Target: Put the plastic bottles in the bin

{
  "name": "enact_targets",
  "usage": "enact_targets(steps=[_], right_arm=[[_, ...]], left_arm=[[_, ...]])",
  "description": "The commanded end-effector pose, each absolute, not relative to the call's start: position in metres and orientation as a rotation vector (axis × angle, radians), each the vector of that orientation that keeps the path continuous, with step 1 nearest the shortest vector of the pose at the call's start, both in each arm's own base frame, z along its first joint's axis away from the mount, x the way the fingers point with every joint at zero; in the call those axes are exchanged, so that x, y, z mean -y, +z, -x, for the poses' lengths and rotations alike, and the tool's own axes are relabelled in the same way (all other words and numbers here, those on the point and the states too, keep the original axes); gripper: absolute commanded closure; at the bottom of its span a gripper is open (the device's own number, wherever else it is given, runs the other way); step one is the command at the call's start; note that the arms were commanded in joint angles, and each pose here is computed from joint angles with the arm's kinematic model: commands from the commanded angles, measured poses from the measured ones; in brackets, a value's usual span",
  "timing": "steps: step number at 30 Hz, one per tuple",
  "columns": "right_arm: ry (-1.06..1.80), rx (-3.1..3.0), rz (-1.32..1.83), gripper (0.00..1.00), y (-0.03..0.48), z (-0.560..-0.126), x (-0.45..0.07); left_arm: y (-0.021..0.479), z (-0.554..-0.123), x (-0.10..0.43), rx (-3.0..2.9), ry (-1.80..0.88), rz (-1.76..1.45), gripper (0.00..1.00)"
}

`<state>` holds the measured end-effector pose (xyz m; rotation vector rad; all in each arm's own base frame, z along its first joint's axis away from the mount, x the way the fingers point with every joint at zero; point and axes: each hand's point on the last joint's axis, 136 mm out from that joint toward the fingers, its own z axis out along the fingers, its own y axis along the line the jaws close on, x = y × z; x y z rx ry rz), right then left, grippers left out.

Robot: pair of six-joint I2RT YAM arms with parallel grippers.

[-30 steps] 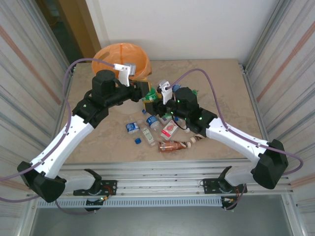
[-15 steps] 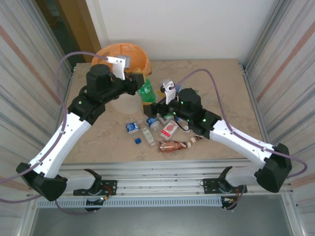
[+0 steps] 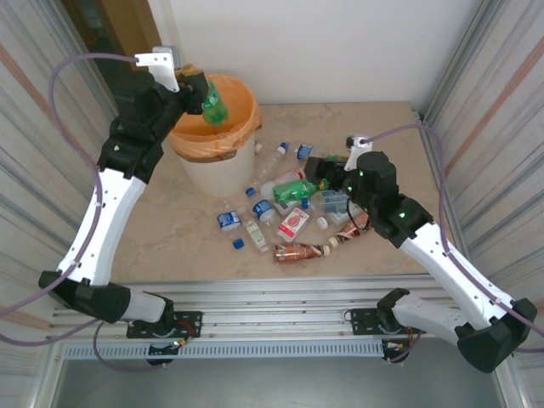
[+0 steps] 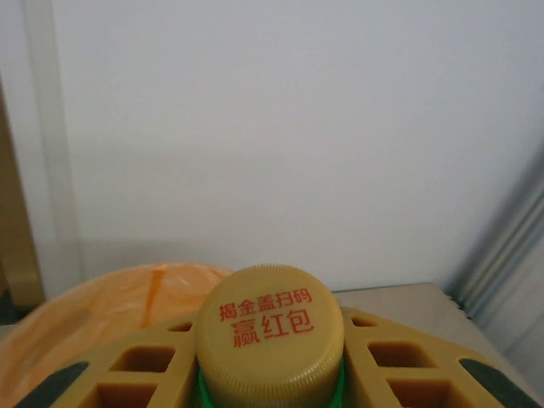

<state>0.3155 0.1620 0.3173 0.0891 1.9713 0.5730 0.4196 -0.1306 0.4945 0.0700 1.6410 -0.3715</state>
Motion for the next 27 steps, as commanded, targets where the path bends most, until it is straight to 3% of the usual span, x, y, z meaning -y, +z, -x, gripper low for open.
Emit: enact_targets(steps=[1,8,20,27], right_arm=[[0.487,-2.167,-0.376,0.02,0.268,-0.304,-0.115],[0.327,-2.350,-0.616,0.02,0.214,-0.285,-0.070],[0.250,-2.457,-0.781,0.02,0.162,-0.242,-0.047],[0.294,-2.477,-0.838,0.02,0.136,-0.231,-0.047]], left_arm=[[0.497,-0.439,0.115,-1.646,-0.258,-0.050,1.00],[0.459,-0.481,0.117,-1.758,-0.198,-0.061,1.00],[0.384,-0.523,0.128,-1.917,-0.161,-0.081,1.00],[0.352,-0.534,0.128,-1.979,-0.144,-0.073,0.92]])
